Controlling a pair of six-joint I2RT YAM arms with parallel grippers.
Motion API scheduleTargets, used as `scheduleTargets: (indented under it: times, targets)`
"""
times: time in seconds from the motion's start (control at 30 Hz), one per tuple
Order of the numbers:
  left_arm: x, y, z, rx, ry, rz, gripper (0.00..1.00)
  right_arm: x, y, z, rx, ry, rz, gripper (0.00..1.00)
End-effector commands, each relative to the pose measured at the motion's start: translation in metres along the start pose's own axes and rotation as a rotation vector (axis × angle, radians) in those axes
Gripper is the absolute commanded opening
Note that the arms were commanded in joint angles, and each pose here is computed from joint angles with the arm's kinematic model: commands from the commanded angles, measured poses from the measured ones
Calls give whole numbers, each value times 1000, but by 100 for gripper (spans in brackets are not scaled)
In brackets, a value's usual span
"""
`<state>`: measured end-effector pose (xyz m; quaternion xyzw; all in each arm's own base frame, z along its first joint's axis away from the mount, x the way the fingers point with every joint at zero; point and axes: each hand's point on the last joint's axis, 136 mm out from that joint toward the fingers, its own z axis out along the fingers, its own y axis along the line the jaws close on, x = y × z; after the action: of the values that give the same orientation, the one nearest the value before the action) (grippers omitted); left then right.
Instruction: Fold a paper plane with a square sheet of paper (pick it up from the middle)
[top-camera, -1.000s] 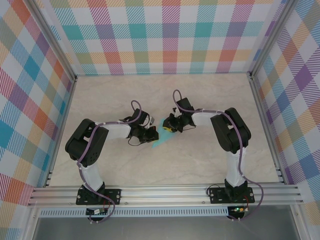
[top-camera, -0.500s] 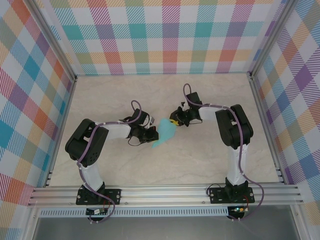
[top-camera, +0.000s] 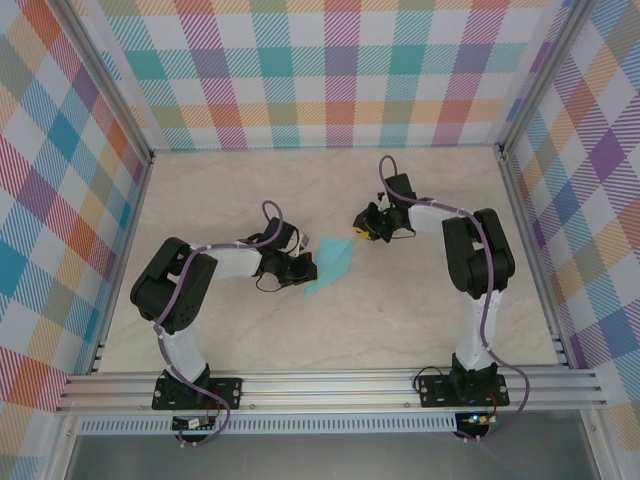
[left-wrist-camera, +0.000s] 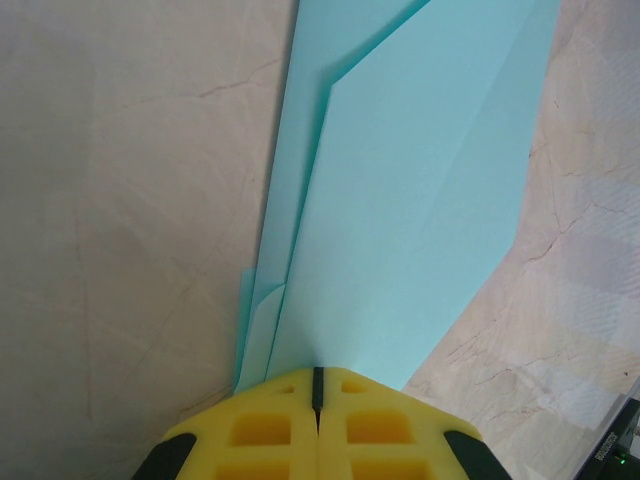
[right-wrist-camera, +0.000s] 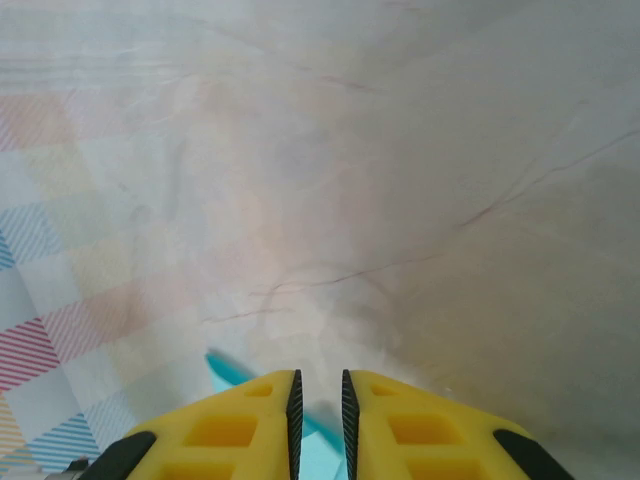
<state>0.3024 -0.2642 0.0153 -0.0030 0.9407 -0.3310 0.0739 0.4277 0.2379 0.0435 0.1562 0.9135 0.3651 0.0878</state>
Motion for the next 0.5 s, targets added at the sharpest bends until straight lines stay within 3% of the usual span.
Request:
scheduleTargets:
  times: [0.0, 0.3, 0.47]
  targets:
    - [41, 77, 13, -262, 104, -91, 0, 25, 40, -13, -45, 14, -115, 17]
    - [41, 76, 13, -252, 104, -96, 0, 92, 30, 30, -13, 124, -124, 8]
    - [41, 76, 13, -252, 106, -96, 0, 93, 3, 41, 64, 112, -111, 7]
